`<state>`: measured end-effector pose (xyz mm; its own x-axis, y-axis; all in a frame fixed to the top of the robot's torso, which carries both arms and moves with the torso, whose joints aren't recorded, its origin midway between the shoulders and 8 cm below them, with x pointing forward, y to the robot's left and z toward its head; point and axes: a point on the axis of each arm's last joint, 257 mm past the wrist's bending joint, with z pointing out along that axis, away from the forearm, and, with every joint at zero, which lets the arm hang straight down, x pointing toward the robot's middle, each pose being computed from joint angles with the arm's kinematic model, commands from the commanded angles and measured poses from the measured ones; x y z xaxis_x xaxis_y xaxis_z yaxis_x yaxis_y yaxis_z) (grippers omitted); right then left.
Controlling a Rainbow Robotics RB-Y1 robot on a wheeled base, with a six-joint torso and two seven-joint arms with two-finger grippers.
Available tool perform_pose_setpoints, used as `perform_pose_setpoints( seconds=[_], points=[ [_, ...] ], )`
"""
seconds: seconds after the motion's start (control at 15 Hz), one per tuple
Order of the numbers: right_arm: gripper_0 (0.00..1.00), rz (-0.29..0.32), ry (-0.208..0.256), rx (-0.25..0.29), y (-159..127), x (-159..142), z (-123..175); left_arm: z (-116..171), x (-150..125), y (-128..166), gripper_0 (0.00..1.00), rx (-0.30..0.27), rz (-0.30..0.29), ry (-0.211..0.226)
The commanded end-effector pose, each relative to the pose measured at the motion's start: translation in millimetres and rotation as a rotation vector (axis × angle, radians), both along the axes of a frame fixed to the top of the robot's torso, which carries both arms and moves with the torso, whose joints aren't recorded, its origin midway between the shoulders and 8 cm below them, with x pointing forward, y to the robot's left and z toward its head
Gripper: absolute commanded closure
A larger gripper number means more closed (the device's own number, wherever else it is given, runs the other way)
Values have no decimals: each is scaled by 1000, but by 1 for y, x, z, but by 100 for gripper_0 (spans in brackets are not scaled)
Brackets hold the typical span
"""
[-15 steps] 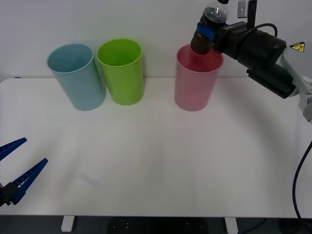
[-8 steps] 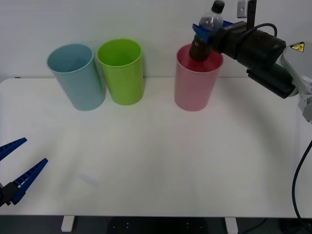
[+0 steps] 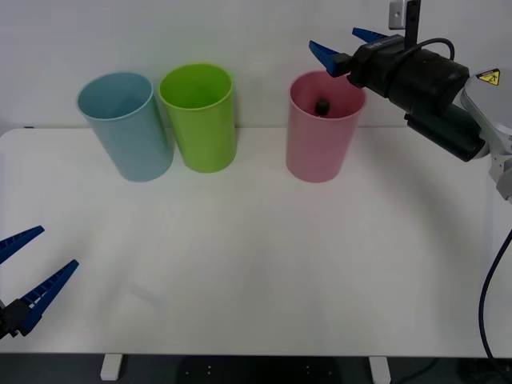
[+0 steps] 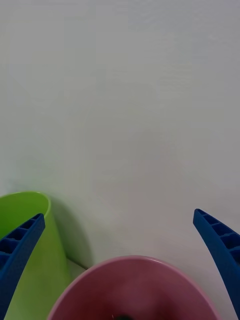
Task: Grasp the object on the table and drop it into the matching bin: aluminum can to the light blue bin, PET bottle to the pink bin.
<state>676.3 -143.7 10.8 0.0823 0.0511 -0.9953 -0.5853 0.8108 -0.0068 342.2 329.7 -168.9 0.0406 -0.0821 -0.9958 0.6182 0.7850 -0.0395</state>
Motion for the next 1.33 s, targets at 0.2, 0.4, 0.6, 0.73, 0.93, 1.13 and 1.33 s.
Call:
perform_pose_setpoints(
  seconds=[0.2,0.4,0.6,0.73,0.93,1.13,1.33],
  points=[
    [0,22,0,12,2,-8,-3,0,0,0,0,0,0,0],
    [0,41,-20,18,1,-25,-2,0,0,0,0,0,0,0],
    [0,62,-36,22,-2,-46,-5,0,0,0,0,0,0,0],
    [0,73,-40,23,-5,-62,-13,0,0,0,0,0,0,0],
    [0,91,-47,18,-11,-92,-26,0,0,0,0,0,0,0],
    [0,123,-53,0,-17,-123,-39,0,0,0,0,0,0,0],
    [0,148,-62,-10,-23,-151,-47,0,0,0,0,0,0,0]
  ],
)
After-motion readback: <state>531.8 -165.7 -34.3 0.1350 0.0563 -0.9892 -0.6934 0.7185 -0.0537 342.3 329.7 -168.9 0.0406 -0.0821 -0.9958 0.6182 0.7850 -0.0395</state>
